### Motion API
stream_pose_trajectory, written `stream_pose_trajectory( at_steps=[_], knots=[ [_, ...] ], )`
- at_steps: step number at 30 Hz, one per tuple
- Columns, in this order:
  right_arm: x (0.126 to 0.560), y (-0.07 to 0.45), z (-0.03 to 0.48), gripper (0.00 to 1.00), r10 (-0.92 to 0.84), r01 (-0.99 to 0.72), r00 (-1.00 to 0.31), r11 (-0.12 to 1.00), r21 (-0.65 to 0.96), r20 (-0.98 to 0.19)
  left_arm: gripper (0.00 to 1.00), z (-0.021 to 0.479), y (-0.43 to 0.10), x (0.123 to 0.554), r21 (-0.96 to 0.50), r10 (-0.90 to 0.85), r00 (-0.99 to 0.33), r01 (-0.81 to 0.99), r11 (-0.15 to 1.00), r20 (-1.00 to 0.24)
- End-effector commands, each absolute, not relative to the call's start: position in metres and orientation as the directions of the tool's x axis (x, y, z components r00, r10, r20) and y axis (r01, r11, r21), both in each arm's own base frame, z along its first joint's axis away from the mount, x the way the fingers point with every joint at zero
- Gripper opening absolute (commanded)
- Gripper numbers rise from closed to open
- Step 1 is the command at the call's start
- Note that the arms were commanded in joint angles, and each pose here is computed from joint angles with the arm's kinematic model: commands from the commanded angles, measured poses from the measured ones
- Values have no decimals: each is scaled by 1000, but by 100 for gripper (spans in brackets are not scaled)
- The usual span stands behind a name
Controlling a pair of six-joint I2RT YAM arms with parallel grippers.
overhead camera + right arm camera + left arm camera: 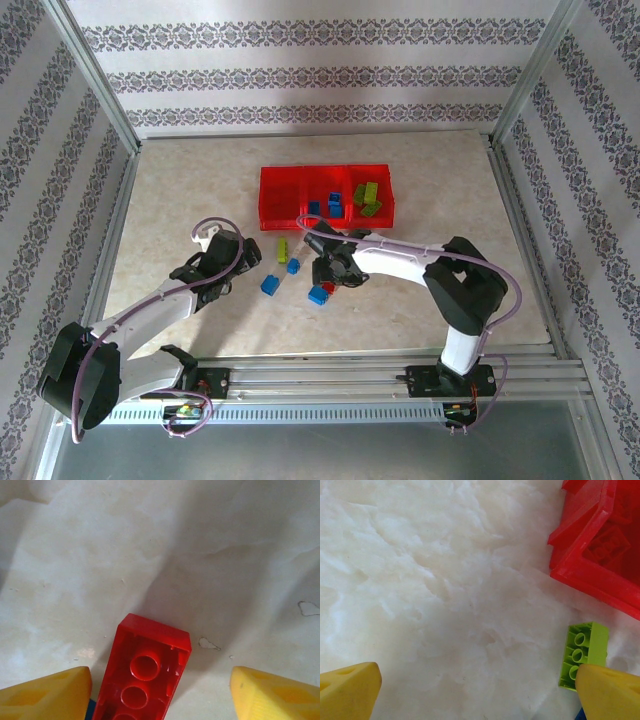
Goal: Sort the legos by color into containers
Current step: Pick up the lego from the center of the table.
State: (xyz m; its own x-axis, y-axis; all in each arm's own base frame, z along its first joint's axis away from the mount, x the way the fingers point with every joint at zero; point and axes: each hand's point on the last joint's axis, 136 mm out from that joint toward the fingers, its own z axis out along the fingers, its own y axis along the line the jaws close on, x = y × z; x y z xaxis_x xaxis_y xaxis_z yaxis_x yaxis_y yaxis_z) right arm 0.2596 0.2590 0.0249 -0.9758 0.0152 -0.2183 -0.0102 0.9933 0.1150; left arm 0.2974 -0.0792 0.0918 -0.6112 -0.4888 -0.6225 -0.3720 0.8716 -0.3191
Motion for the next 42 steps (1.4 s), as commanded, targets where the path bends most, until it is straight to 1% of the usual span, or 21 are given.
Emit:
stream_pose_trajectory(
  at_steps=[1,9,18,27,35,42],
  knots=[
    [255,263,18,68,17,-6,-981,993,118,-191,100,93,-75,299,-342,-518,-588,-391,854,-622],
    [251,260,12,47,5,-13,-985,995,103,-174,100,91,-77,302,-347,-521,-591,-390,853,-616],
    [255,259,15,34,-2,-22,-983,994,108,-182,100,91,-81,306,-356,-520,-598,-380,854,-610],
    [267,264,32,26,-34,-63,-970,992,112,-241,100,95,-84,312,-361,-505,-602,-353,863,-619],
    [289,280,56,23,-70,-115,-945,986,122,-319,100,94,-89,317,-352,-486,-619,-336,874,-616],
    [321,305,96,23,-115,-190,-899,972,140,-424,100,96,-87,315,-344,-479,-617,-334,878,-624]
  ],
)
